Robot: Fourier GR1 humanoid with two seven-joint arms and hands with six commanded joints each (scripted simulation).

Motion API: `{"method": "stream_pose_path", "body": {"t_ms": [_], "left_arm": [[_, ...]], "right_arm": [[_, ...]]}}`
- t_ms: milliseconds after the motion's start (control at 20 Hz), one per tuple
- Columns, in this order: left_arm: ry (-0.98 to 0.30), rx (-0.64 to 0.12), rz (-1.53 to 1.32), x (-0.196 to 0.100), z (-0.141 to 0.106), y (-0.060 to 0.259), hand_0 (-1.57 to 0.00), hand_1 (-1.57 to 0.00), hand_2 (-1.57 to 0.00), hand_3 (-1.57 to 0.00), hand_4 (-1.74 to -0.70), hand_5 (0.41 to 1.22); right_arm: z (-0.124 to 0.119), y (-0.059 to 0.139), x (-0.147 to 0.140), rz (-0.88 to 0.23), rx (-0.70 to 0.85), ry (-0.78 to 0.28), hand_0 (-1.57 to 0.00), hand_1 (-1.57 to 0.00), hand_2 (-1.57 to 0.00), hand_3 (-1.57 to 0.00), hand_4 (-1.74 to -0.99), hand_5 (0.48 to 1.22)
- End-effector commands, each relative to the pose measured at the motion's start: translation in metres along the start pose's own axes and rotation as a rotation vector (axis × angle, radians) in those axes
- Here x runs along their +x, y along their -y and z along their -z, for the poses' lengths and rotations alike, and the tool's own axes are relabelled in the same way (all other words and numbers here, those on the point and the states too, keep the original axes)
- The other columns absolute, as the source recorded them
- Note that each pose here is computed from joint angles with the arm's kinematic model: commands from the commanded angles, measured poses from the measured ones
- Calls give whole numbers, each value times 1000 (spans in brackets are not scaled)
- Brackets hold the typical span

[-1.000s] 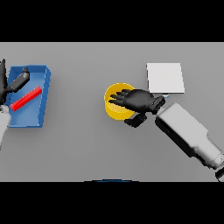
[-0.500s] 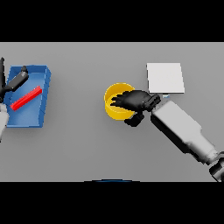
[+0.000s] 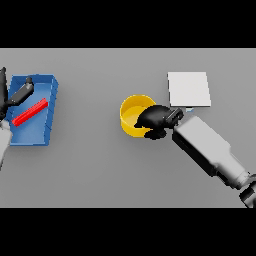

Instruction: Pick up the red beaker and tilt it to pour out 1 green nut into yellow bowl. Pick up the yellow bowl and place it on the metallic measuring scale.

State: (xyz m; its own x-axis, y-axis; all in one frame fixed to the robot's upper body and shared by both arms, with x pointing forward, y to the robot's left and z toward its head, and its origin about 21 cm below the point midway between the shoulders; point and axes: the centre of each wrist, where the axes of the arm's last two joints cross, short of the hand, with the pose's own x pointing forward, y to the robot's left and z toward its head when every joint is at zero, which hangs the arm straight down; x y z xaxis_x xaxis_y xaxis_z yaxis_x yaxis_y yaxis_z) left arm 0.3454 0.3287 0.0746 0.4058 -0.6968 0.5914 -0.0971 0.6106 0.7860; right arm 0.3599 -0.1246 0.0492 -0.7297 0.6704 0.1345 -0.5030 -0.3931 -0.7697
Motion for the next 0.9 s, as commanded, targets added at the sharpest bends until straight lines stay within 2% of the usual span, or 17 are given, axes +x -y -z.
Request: {"method": "stream_pose_path", "body": {"t_ms": [0, 100, 250, 400, 500, 750, 850], "left_arm": [[-5, -1, -1, -1, 2, -3, 1, 1, 1, 1, -750, 695], [1, 1, 4, 2, 2, 0, 1, 1, 1, 1, -742, 690], [11, 0, 5, 0, 3, -4, 1, 1, 1, 1, -736, 688], [13, 3, 11, 3, 2, -4, 1, 1, 1, 1, -731, 685], [8, 3, 9, 4, 1, -6, 1, 1, 1, 1, -729, 690], [8, -1, 9, 5, 3, -4, 1, 1, 1, 1, -734, 697], [4, 2, 7, 3, 4, -6, 1, 1, 1, 1, -739, 693]], "right_arm": [[0, 0, 1, 3, 5, -9, -1334, -1330, -1205, -1120, -1647, 1157], [-1, 1, 1, 1, 1, -10, -1420, -1417, -1253, -1269, -1681, 1180], [-6, 1, -2, 13, -6, -2, -1493, -1492, -1286, -1386, -1710, 1200], [-11, 5, 0, -5, -29, 3, -1531, -1531, -1306, -1405, -1725, 1210], [-16, 12, -1, 0, -39, -9, -1546, -1545, -1356, -1336, -1731, 1214], [-39, 39, -1, -11, -81, -53, -1563, -1563, -1419, -1242, -1738, 1219], [-50, 46, -7, -22, -118, -77, -1566, -1566, -1422, -1268, -1739, 1220]]}}
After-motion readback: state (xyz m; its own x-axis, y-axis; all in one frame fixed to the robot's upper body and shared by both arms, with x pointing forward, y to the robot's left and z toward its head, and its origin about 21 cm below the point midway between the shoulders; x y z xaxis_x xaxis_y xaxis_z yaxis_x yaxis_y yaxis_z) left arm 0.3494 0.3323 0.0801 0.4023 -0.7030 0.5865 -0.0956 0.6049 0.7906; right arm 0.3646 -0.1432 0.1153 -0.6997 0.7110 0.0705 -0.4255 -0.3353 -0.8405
